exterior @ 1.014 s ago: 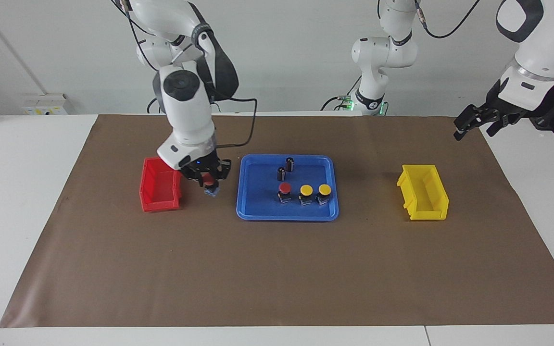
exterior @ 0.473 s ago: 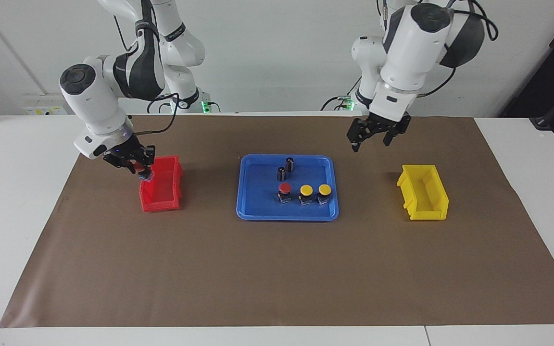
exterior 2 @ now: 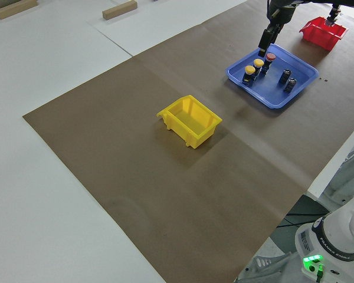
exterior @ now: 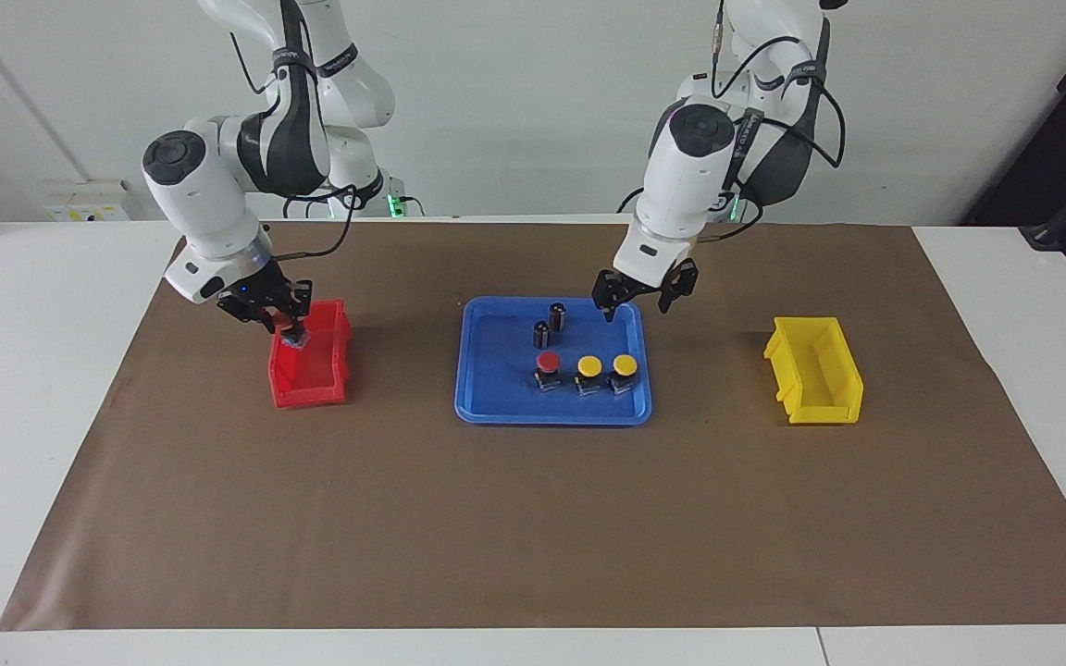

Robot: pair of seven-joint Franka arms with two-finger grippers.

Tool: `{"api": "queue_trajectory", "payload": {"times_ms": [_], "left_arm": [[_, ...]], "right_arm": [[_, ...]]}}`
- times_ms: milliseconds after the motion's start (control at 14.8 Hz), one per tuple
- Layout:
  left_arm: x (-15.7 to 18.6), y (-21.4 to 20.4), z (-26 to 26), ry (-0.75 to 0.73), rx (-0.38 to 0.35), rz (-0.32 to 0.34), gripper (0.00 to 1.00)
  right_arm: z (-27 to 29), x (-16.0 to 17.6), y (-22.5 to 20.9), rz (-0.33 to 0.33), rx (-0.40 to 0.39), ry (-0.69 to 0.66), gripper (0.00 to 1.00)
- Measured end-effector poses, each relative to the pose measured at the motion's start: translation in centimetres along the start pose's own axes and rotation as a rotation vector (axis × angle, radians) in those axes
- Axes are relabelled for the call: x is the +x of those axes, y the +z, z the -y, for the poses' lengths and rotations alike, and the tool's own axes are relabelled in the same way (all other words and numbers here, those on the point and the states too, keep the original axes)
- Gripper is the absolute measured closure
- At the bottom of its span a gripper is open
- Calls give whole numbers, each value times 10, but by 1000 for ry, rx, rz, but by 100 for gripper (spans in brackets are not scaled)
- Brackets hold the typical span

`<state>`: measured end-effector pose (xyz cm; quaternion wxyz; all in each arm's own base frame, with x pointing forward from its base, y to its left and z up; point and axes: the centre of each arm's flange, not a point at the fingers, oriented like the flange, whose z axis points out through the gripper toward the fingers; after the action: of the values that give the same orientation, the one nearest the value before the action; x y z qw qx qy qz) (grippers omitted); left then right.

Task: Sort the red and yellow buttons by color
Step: 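Grasp a yellow button with the left gripper while the right gripper releases red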

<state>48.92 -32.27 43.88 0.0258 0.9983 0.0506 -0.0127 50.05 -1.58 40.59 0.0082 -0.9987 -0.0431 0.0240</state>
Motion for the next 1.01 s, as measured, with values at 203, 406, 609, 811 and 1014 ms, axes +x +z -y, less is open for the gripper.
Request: {"api": "queue_trajectory", "payload": {"times_ms": [203, 406, 609, 811, 1014], "left_arm": [[6, 25, 0, 6, 2, -4, 16], [15, 42, -2, -14, 10, -34, 18], [19, 53, -4, -22, 4, -39, 18], [25, 63, -5, -32, 22, -59, 18], [28, 76, -7, -44, 38, -60, 18]], "right_arm": [[1, -14, 21, 1, -3, 2, 58], [2, -22, 33, -13, -7, 2, 58], [18, -22, 40, -22, -10, -29, 58], [25, -23, 50, -36, -11, -41, 58], [23, -24, 53, -33, -10, -37, 58]]}}
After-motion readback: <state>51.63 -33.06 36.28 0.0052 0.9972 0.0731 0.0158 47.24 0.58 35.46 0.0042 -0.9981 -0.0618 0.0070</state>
